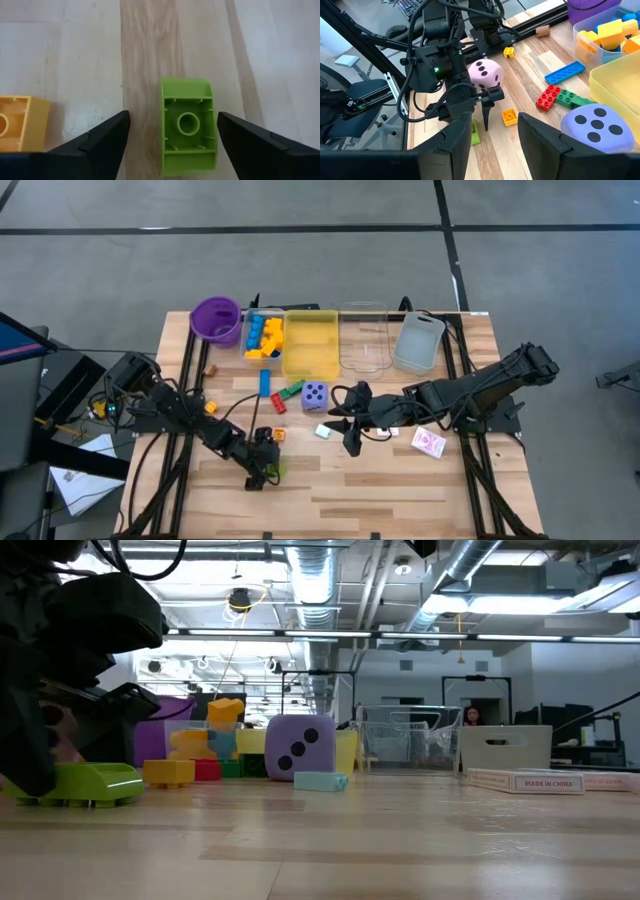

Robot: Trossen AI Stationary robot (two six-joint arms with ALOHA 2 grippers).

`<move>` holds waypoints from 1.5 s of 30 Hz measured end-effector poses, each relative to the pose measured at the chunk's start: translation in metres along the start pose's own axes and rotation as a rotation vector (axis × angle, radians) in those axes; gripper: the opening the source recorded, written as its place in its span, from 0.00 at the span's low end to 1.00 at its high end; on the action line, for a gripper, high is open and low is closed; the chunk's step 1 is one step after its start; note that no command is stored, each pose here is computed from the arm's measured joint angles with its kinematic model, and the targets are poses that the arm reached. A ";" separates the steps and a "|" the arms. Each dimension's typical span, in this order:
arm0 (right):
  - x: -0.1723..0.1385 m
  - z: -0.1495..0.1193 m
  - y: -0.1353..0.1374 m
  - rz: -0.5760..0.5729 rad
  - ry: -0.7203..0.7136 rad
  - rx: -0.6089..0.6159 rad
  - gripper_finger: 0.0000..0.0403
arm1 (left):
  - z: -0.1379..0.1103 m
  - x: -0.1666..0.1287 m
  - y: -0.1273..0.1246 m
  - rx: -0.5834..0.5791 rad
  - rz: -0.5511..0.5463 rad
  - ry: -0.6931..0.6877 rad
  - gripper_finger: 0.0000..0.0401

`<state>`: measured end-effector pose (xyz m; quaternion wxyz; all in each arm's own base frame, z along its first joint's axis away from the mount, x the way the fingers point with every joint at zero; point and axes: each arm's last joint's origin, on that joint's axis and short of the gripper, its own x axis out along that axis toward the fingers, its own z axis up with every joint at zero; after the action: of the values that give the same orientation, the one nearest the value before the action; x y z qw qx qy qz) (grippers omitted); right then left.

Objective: Pick & Place Toys
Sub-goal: Put the green one stud game piece into the yellow bin

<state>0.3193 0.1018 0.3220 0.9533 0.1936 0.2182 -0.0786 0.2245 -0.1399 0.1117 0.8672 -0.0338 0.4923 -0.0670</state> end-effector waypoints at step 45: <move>0.005 0.009 -0.013 -0.033 -0.028 0.040 0.38 | 0.073 -0.156 0.148 -0.472 0.587 -0.863 0.32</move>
<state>0.3246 0.0861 0.3231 0.9507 0.2079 0.2064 -0.1016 0.2198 0.0293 0.2633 0.9409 -0.1126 0.0842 0.3082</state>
